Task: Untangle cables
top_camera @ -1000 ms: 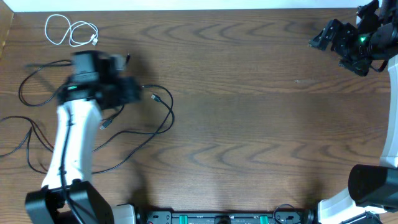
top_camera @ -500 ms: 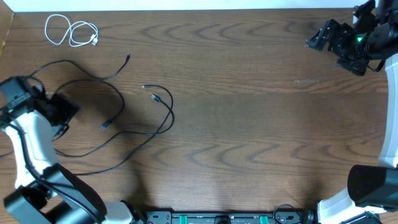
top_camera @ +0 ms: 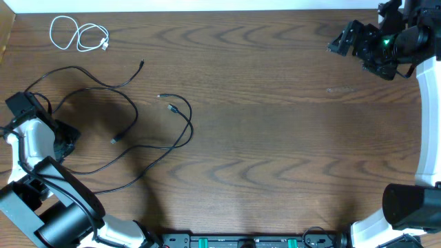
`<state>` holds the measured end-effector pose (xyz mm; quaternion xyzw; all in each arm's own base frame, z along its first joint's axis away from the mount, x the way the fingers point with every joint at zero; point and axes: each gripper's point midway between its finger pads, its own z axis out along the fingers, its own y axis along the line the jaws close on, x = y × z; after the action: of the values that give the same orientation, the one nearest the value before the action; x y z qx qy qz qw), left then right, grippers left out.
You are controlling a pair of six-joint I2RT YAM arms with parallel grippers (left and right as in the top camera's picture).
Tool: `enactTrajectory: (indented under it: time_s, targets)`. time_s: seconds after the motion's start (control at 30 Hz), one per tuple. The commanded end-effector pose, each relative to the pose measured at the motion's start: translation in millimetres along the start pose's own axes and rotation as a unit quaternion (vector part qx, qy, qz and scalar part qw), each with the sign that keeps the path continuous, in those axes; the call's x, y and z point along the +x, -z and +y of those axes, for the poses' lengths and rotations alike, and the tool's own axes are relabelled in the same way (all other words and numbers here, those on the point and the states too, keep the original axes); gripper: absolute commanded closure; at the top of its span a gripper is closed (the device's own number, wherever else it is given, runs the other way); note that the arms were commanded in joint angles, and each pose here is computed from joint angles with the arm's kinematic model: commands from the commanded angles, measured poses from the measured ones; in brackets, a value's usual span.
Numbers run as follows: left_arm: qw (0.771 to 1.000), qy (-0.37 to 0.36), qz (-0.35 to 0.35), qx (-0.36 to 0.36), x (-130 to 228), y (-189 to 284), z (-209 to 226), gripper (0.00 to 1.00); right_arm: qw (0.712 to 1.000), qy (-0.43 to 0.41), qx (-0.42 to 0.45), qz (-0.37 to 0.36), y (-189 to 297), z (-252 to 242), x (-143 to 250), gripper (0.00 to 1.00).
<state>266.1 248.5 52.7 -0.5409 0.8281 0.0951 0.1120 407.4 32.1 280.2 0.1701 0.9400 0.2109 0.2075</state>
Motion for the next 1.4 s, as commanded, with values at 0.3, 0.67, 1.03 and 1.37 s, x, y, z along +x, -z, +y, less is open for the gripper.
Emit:
enactTrajectory:
  time_s: [0.3, 0.67, 1.03, 1.37]
  targets:
    - [0.997, 0.058, -0.04, -0.01, -4, 46, 16, 0.42, 1.0, -0.002, -0.004, -0.01, 8, 5, -1, 0.01]
    - [0.97, 0.212, -0.016, -0.117, 45, 27, 68, 0.15, 1.0, -0.002, -0.003, -0.009, 8, 4, -1, 0.01]
    - [0.966, 0.224, -0.003, -0.127, 79, -8, 80, 0.07, 1.0, 0.003, -0.004, -0.012, 8, 5, -2, 0.01]
    - [0.969, 0.233, -0.034, -0.077, 78, -33, 68, 0.07, 1.0, 0.003, -0.004, -0.012, 8, 5, -2, 0.01]
